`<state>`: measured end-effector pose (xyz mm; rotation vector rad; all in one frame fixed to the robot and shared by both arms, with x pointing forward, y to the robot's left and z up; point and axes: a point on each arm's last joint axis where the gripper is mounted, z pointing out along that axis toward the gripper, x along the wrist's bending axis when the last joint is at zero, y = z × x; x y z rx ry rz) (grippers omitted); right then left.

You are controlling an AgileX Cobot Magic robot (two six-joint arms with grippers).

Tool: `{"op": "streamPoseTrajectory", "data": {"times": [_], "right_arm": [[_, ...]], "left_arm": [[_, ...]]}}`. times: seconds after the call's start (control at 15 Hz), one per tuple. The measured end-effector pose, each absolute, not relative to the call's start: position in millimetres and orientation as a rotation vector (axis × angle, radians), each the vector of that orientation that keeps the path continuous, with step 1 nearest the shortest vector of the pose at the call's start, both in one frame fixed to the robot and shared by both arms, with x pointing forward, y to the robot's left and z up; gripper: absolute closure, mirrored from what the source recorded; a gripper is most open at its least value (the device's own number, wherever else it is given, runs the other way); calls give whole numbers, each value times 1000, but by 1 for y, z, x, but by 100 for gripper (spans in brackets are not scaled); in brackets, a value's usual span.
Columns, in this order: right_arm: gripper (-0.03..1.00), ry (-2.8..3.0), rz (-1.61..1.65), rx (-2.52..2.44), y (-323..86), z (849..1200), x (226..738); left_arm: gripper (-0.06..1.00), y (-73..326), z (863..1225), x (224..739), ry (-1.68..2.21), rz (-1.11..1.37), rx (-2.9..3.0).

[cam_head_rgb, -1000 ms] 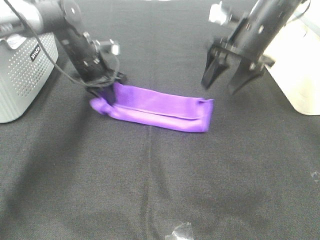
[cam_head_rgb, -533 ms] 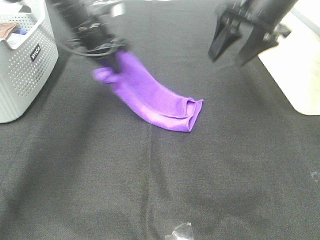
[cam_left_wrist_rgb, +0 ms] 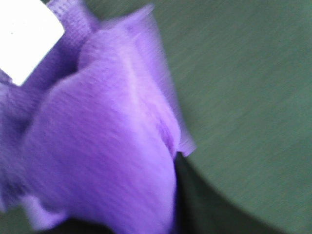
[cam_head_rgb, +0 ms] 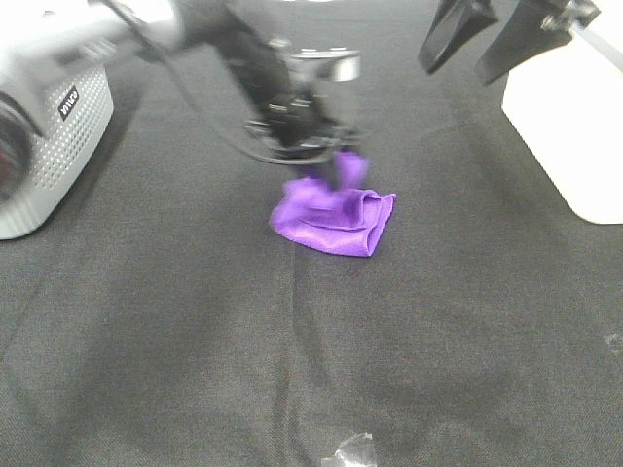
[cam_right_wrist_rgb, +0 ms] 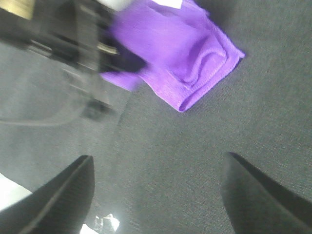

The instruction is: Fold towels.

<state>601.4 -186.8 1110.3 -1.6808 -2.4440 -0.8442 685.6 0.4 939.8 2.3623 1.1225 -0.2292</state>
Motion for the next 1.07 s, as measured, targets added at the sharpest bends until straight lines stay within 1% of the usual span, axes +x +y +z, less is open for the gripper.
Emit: {"op": "streamPoseTrajectory", "data": {"times": [0.07, 0.13, 0.2, 0.27, 0.4, 0.47, 0.53, 0.6, 0.67, 0.87, 1.07], "right_arm": [[25, -2448, -858, -1681, -187, 1114, 599], [25, -2450, -868, -1683, -188, 1117, 597], [25, -2452, -877, -1683, -188, 1120, 596], [25, -2456, -888, -1682, -188, 1123, 594], [25, -2466, -915, -1680, -189, 1132, 589], [25, -2467, -918, -1679, -190, 1133, 588], [25, -2467, -918, -1679, -190, 1133, 588], [25, -2467, -918, -1679, -190, 1133, 588], [25, -2469, -917, -1680, -190, 1133, 588], [25, -2486, -902, -1686, -191, 1132, 588], [25, -2501, -889, -1692, -192, 1132, 589]], "left_arm": [[52, -15, 940, 680, 1095, -265, 2326], [37, -28, 940, 673, 1068, -301, 2311], [27, -37, 942, 666, 1044, -326, 2305], [24, -44, 946, 662, 1022, -340, 2291], [22, -49, 961, 662, 945, -315, 2270], [22, -50, 975, 664, 903, -280, 2249], [22, -50, 979, 664, 893, -265, 2244], [22, -47, 993, 666, 856, -187, 2267], [22, -42, 998, 668, 853, -107, 2314], [22, -20, 995, 684, 1008, 119, 2393], [22, 8, 994, 703, 1116, 209, 2387]]}}
